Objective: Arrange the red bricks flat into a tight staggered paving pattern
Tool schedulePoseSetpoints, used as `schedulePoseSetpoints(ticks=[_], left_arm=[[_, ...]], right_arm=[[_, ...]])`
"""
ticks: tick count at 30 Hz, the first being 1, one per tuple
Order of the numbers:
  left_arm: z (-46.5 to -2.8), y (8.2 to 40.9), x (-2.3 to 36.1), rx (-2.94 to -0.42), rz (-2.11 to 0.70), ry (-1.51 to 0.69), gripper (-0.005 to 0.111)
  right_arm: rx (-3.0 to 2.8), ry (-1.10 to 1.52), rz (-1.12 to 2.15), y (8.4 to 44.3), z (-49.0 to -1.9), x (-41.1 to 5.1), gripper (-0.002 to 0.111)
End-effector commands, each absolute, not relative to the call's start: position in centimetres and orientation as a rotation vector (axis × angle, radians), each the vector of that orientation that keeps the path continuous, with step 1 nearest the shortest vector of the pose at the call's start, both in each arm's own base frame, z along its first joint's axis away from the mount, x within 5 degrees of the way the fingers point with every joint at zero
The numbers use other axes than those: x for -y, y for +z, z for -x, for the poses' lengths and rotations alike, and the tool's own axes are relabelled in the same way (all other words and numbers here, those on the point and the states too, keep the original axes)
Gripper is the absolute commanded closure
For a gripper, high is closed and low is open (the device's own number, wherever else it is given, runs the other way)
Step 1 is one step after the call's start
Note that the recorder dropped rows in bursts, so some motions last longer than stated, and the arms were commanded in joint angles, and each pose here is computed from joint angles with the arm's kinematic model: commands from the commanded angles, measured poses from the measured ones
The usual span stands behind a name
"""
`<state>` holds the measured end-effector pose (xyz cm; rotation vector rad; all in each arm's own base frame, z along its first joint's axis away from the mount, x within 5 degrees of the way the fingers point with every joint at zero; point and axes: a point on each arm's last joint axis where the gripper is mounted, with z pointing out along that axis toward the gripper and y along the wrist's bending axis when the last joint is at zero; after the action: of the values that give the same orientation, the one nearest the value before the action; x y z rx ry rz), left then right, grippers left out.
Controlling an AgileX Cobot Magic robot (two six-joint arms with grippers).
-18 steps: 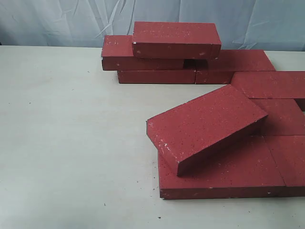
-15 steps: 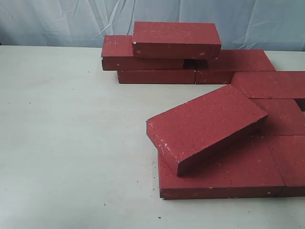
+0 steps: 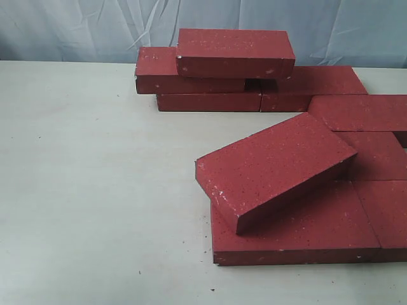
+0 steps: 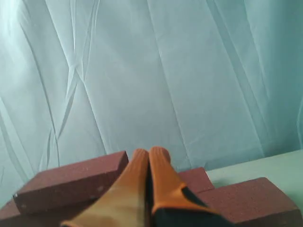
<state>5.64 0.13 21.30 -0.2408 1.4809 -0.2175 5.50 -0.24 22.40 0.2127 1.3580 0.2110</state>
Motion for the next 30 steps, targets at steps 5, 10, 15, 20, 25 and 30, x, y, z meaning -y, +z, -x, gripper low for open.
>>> schedulePoseSetpoints(ticks=[5,10,15,20,25,30], left_arm=[[-5.1,24.1,-0.3,-1.335,0.328,-0.328,0.107],[-4.8,27.3,-0.4,-1.251,0.34,-0.351,0.107],[-6.3,29.8,-0.4,-1.31,0.347,-0.346,0.107],[-9.3,32.1,-0.3,-1.432,0.323,-0.304,0.107],[-13.2,34.0,-0.1,-1.637,0.23,-0.215,0.107],[-17.0,34.2,0.4,-1.9,0.104,-0.148,0.107]], right_arm=[[-1.182,0.29,-0.254,26.9,-4.4,0.3,0.109],[-1.141,0.294,-0.246,31.1,-4.5,0.4,0.109],[-1.169,0.274,-0.234,34.0,-6.0,0.3,0.109],[-1.237,0.212,-0.188,36.4,-8.8,0.2,0.109],[-1.35,0.136,-0.124,38.2,-12.0,0.1,0.109],[-1.565,0.018,-0.049,39.1,-15.6,0.2,0.109]])
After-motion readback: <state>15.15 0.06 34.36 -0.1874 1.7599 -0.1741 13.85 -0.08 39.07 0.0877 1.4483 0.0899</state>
